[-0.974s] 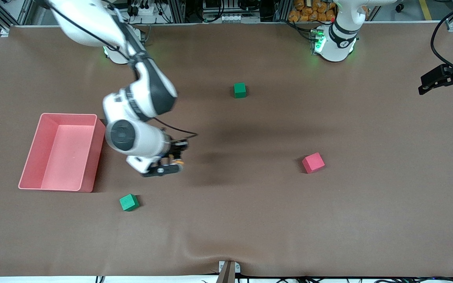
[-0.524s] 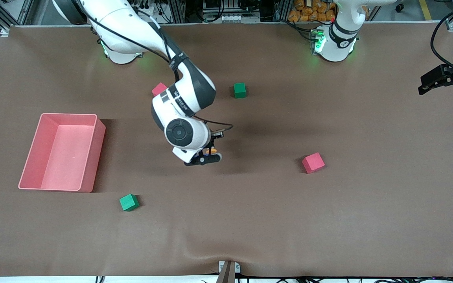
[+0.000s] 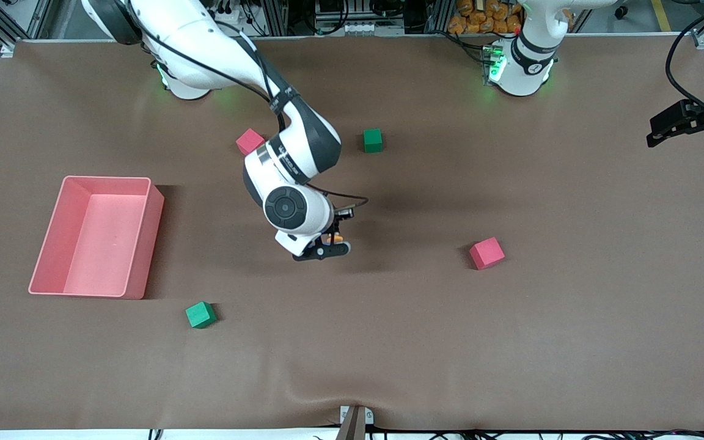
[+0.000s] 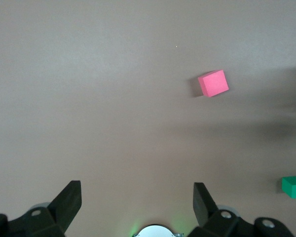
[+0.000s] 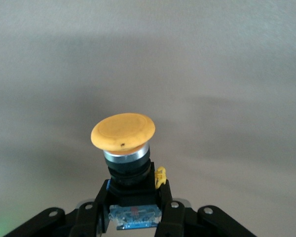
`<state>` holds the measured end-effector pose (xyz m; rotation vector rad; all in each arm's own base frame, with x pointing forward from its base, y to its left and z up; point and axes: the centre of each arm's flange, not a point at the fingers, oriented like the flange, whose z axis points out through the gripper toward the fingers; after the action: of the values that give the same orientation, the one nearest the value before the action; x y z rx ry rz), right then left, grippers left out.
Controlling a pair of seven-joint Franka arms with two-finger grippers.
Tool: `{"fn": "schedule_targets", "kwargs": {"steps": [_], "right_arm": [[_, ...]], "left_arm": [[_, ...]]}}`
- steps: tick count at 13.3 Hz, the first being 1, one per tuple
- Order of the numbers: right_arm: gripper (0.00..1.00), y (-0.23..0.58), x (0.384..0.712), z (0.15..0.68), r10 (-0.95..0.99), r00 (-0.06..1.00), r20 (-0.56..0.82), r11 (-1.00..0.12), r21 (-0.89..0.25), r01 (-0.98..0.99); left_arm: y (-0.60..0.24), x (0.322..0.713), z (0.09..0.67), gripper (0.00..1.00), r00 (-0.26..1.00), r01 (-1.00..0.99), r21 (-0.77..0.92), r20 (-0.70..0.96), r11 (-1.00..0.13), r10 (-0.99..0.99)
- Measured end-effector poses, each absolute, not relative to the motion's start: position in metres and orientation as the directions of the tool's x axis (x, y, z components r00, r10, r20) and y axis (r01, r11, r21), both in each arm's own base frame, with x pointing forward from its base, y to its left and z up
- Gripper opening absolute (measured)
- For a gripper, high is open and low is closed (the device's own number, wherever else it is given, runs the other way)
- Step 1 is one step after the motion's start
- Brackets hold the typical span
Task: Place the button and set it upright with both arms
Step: 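Carry the yellow button out of the tray toward the table middle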
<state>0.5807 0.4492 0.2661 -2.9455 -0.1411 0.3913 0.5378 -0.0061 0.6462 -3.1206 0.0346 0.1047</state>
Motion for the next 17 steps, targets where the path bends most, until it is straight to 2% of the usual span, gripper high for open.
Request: {"fn": "schedule_targets", "kwargs": {"steps": [3, 5, 8, 12, 13, 17], "right_arm": [[0.41, 0.469, 0.573, 0.206, 0.066, 0.965, -0.255, -0.988, -0.154, 0.026], [0.41, 0.487, 0.561, 0.186, 0.035, 0.962, -0.272, -0.991, -0.133, -0.001], [0.41, 0.505, 0.547, 0.179, 0.029, 0.960, -0.278, -0.993, -0.121, -0.005], [0.41, 0.503, 0.548, 0.178, 0.012, 0.960, -0.279, -0.993, -0.113, -0.020], [0.48, 0.503, 0.548, 0.178, 0.014, 0.960, -0.279, -0.994, -0.110, -0.017], [0.93, 0.504, 0.548, 0.178, 0.020, 0.962, -0.272, -0.995, -0.104, -0.009]], "left_arm": [[-0.007, 0.541, 0.641, 1.00, 0.997, -0.025, -0.018, -0.077, -1.000, -0.023], [-0.008, 0.541, 0.640, 1.00, 0.997, -0.026, -0.018, -0.079, -0.999, -0.025], [-0.008, 0.541, 0.640, 1.00, 0.997, -0.027, -0.018, -0.079, -0.999, -0.025], [-0.009, 0.541, 0.640, 1.00, 0.997, -0.028, -0.018, -0.079, -0.999, -0.026], [-0.009, 0.541, 0.640, 1.00, 0.997, -0.028, -0.018, -0.079, -0.999, -0.027], [-0.013, 0.542, 0.638, 1.00, 0.996, -0.035, -0.018, -0.083, -0.999, -0.033]]}}
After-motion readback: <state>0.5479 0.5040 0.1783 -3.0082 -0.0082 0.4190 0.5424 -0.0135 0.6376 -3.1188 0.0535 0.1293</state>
